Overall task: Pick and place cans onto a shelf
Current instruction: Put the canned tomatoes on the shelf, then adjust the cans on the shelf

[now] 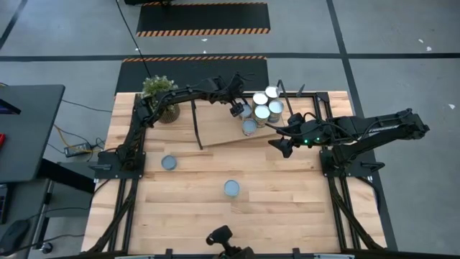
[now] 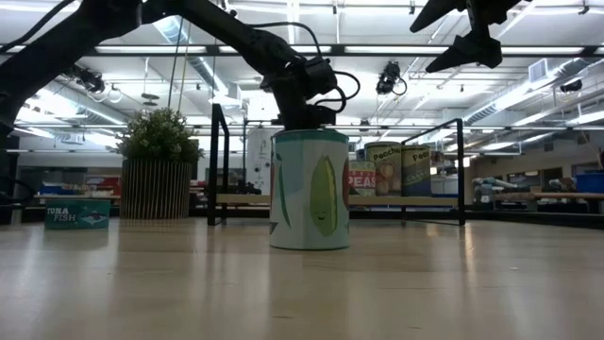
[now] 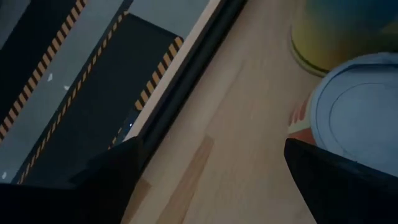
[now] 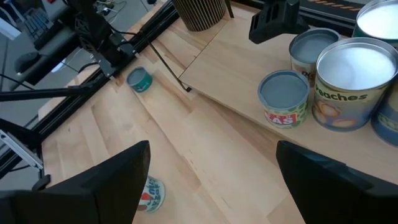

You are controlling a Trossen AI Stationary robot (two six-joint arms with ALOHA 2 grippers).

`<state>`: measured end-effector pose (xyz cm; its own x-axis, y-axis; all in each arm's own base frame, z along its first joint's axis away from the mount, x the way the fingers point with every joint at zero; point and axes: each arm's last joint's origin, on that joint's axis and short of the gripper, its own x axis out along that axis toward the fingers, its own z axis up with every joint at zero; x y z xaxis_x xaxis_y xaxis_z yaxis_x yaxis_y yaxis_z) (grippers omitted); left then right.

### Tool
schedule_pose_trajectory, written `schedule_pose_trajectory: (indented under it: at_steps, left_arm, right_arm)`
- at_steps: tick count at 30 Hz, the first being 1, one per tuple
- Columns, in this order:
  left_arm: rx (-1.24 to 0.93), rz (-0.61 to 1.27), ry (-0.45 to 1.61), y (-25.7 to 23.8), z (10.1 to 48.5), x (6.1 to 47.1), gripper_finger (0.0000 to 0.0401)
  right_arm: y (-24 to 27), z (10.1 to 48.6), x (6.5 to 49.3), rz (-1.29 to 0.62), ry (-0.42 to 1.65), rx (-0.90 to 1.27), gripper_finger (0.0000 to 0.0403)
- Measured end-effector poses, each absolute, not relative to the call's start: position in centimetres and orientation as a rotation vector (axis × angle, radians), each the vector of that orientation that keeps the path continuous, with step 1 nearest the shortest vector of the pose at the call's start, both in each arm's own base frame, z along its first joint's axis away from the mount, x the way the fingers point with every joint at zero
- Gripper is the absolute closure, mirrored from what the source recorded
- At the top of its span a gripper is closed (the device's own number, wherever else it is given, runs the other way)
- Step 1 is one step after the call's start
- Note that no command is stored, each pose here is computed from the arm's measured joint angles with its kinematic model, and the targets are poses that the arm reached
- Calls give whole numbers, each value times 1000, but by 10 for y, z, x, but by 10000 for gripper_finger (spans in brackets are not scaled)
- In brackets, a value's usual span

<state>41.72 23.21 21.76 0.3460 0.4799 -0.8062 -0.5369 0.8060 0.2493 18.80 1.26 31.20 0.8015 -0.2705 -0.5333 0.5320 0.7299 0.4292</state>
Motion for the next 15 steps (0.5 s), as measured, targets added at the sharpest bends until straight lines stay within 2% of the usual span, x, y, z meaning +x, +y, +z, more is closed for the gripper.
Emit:
schedule_pose_trajectory:
  at_steps: [8, 15]
  left_arm:
    - [11, 635, 1078, 229, 231, 408, 5]
    - [-107, 282, 1148, 190, 240, 407, 5]
  right_arm:
    - [13, 311, 187, -465, 475, 599, 47]
    - [13, 310, 187, -462, 487, 577, 47]
